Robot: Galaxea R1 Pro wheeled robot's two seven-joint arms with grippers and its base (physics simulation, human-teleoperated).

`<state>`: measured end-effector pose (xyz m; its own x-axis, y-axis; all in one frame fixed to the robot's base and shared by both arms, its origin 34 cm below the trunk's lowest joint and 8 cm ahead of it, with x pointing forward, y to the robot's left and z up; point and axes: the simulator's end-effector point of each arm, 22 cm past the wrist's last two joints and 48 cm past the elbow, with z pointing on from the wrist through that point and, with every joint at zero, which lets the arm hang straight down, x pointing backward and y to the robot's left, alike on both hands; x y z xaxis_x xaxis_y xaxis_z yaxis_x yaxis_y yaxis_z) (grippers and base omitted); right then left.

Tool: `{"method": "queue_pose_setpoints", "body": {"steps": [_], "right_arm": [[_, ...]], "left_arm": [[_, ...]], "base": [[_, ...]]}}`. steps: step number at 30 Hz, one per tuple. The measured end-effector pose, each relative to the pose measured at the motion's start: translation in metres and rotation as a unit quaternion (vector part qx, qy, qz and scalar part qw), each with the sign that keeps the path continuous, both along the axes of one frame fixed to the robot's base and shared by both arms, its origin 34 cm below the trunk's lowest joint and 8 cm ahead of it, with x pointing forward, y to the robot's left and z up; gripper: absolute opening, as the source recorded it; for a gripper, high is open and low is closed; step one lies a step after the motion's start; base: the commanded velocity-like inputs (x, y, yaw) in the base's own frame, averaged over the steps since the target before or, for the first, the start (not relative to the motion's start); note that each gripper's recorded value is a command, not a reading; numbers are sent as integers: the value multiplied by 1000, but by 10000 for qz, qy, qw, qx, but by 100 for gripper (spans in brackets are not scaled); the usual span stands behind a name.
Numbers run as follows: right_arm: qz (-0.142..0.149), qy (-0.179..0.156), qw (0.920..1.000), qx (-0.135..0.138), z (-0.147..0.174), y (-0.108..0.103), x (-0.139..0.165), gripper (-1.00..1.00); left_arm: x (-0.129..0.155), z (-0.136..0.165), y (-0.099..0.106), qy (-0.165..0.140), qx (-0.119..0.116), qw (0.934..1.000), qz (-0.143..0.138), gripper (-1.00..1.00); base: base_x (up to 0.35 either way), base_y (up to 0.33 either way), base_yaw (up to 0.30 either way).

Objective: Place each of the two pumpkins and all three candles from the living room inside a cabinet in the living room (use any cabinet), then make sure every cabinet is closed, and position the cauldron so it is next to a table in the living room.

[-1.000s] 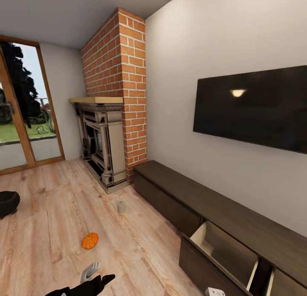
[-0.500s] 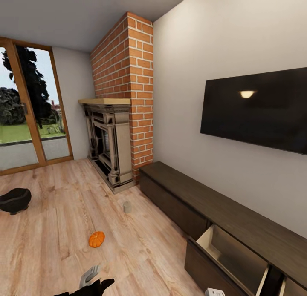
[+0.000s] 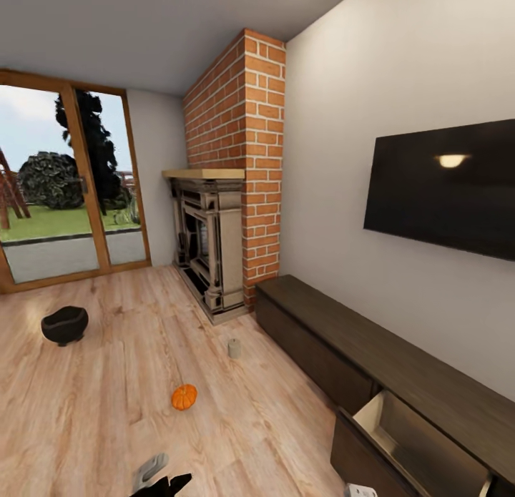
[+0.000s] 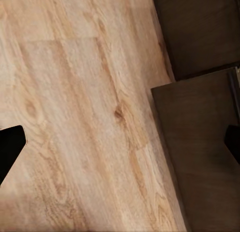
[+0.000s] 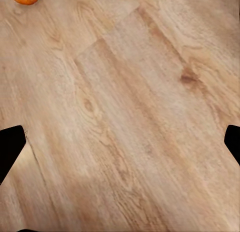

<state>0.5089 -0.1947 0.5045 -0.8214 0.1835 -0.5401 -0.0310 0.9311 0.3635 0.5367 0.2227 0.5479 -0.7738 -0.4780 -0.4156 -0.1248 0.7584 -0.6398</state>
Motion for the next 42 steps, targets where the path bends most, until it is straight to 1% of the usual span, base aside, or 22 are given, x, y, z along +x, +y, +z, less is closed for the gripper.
{"method": "queue_pose_setpoints", "body": {"steps": [7, 13, 15, 17, 19, 34, 36, 39, 42], "right_arm": [[0, -16, 10000, -1, 1, 0, 1, 100], [0, -18, 10000, -1, 1, 0, 1, 100], [0, -18, 10000, -1, 1, 0, 1, 100], [1, -18, 10000, -1, 1, 0, 1, 100], [0, -19, 10000, -1, 1, 0, 1, 100], [7, -19, 10000, -1, 1, 1, 1, 100], [8, -19, 10000, 0, 1, 1, 1, 100], [9, -18, 10000, 1, 1, 1, 1, 100], [9, -18, 10000, 2, 1, 1, 1, 100]], "left_arm": [[-1, 0, 0, 2, 3, 10000, 5, 100], [-1, -1, -8, 19, -26, 10000, -11, 100], [-2, -3, -7, 56, 20, 10000, 13, 100], [-3, -8, -3, 146, 157, 9997, 82, 100], [-3, -9, -2, 166, 190, 9996, 98, 100], [-4, -11, 0, 204, 232, 9995, 120, 100], [-7, -13, -2, 235, 222, 9994, 114, 100], [-16, -20, -13, 362, 168, 9992, 85, 100], [-19, -22, -16, 403, 147, 9990, 76, 100]], "base": [[0, 0, 266], [0, 0, 278], [0, 0, 282], [0, 0, 283], [0, 0, 284], [0, 0, 286], [0, 0, 290], [0, 0, 290], [0, 0, 290]]}}
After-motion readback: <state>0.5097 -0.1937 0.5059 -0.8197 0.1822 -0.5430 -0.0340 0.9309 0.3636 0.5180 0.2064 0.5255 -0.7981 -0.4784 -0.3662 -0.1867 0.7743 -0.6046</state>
